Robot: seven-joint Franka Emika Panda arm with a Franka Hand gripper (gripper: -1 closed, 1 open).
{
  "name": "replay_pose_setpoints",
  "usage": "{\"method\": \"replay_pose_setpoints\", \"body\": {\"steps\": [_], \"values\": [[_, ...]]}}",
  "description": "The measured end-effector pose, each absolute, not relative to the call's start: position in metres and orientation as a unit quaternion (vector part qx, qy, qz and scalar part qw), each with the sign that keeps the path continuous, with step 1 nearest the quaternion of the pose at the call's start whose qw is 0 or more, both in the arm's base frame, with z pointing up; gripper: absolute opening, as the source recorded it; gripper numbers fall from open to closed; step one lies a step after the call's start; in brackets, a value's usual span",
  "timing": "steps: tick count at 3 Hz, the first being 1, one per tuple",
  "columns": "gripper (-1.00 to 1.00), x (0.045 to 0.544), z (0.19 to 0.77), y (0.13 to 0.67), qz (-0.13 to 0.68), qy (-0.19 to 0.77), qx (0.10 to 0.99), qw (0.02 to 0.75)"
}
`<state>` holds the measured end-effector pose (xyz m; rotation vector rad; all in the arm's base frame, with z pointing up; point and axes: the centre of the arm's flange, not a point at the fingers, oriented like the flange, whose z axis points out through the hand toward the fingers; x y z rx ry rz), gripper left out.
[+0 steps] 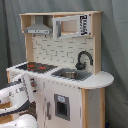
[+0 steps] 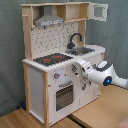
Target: Play with the kitchen
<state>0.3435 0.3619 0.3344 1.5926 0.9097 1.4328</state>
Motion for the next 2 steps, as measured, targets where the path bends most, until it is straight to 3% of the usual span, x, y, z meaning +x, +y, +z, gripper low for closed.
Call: {"method": "replay_pose_setpoints", "body": {"steps": [1,2], "values": [[-1.0,0.3436,0.3344,0.3619,0.565,0.359,0.628,0.396],[-1.0,0.3435,0.339,0.3623,0.548,0.389,0.607,0.424]]}}
